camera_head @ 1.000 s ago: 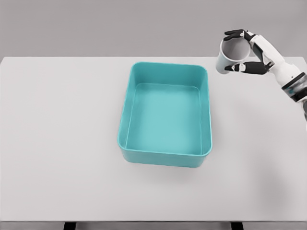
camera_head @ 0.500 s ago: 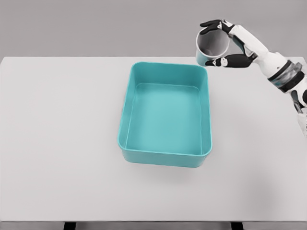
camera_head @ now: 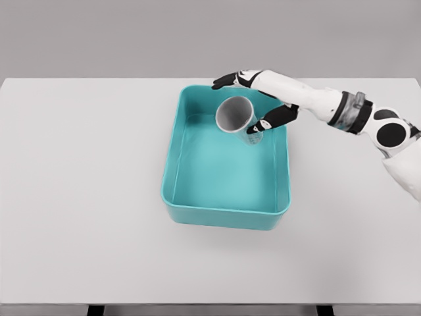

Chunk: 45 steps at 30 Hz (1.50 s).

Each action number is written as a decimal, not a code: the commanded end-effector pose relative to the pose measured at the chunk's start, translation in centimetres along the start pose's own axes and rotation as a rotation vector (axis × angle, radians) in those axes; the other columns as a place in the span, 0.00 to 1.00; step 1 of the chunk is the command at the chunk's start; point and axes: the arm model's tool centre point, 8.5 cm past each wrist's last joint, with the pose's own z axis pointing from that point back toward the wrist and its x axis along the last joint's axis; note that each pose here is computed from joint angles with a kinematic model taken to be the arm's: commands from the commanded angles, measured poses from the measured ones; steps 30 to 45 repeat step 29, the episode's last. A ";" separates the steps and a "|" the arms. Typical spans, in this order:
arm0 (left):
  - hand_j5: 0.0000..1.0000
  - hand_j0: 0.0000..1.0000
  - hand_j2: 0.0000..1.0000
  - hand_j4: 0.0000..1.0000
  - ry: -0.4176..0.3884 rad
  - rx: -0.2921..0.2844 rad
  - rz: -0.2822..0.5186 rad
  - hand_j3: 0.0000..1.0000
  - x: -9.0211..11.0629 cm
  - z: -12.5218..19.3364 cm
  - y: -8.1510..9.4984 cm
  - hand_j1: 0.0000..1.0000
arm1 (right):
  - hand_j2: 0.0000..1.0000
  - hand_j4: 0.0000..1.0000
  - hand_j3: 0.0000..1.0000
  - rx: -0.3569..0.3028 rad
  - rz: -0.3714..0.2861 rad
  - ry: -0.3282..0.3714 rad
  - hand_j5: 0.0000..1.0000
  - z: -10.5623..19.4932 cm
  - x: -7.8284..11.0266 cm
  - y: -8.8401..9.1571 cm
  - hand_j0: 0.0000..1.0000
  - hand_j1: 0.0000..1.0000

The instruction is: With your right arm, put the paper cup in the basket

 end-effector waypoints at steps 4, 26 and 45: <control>1.00 1.00 1.00 1.00 0.000 0.000 0.000 1.00 0.0 0.0 0.0 1.00 | 1.00 1.00 1.00 0.069 0.081 0.012 1.00 -0.5 0.1 0.4 1.00 1.00; 1.00 1.00 1.00 1.00 0.000 0.000 -0.002 1.00 0.0 0.0 0.0 1.00 | 1.00 1.00 1.00 0.230 0.319 0.416 1.00 18.7 -1.5 -2.2 1.00 1.00; 1.00 1.00 1.00 1.00 0.006 0.001 -0.001 1.00 -0.4 0.0 0.0 1.00 | 1.00 1.00 1.00 0.233 0.316 0.418 1.00 18.8 -1.5 -2.0 1.00 1.00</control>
